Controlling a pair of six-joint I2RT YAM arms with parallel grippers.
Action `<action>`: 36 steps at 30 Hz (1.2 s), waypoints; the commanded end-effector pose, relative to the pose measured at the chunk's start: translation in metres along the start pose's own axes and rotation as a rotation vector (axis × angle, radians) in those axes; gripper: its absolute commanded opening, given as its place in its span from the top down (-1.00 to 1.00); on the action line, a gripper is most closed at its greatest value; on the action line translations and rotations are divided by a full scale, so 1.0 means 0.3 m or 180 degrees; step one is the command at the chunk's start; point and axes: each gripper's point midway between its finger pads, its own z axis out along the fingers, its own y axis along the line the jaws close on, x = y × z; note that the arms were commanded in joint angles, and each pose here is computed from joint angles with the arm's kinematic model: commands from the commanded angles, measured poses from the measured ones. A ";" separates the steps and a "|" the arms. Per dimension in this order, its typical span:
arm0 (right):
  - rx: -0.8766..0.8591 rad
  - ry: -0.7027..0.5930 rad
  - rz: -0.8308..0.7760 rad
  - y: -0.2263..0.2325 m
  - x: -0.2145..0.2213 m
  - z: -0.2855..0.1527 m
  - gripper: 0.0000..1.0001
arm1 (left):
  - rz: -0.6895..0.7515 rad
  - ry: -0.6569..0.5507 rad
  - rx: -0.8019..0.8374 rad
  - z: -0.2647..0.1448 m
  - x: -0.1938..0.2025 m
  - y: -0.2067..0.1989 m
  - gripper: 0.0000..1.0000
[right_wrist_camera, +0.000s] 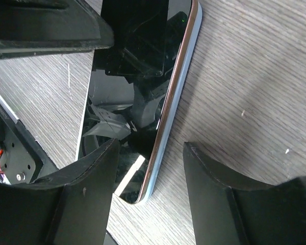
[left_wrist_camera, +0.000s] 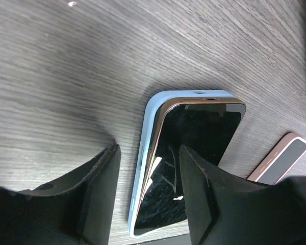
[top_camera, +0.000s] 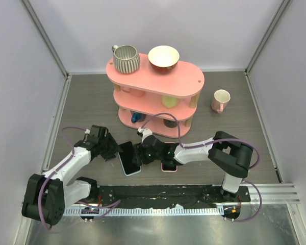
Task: Put the phone into the phone case
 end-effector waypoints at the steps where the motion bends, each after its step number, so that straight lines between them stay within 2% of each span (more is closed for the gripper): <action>1: -0.0017 -0.0048 -0.0018 0.031 -0.031 0.027 -0.17 | 0.0017 0.0014 0.0060 0.037 0.013 -0.001 -0.03; 7: 0.0209 -0.0039 -0.0094 0.010 0.002 0.015 -0.15 | -0.0034 0.0131 0.0157 0.074 0.046 -0.006 0.28; 8: 0.0219 -0.0035 -0.0090 0.004 0.007 0.011 -0.15 | -0.0040 0.0145 0.0162 0.077 0.051 -0.005 0.41; 14: 0.0214 -0.0137 0.0020 0.000 0.000 -0.020 -0.15 | -0.0020 0.0191 0.0203 0.079 0.059 -0.012 0.87; 17: 0.0217 -0.0239 0.0106 0.001 -0.018 -0.037 -0.22 | -0.0032 0.0223 0.0249 0.081 0.071 -0.014 0.98; 20: 0.0279 -0.0316 0.0153 -0.009 -0.033 -0.043 -0.25 | -0.0009 0.0250 0.0283 0.080 0.079 -0.023 0.97; 22: 0.0327 -0.0326 0.0158 -0.020 -0.035 -0.044 -0.26 | 0.0008 0.0253 0.0267 0.076 0.080 -0.020 0.89; 26: 0.0315 -0.0355 0.0171 -0.018 -0.040 -0.054 -0.26 | 0.0050 0.0202 0.0093 0.061 0.071 0.011 0.45; 30: 0.0193 -0.0396 0.0230 0.003 -0.059 -0.057 -0.32 | 0.0109 0.0201 -0.0005 0.052 0.071 0.029 0.19; 33: 0.0189 -0.0391 0.0262 -0.003 -0.062 -0.041 -0.39 | 0.0080 0.0205 -0.0004 0.061 0.073 0.030 0.12; 36: 0.0120 -0.0350 0.0254 0.011 -0.059 -0.019 -0.40 | 0.0055 0.0272 0.0060 0.079 0.086 0.022 0.20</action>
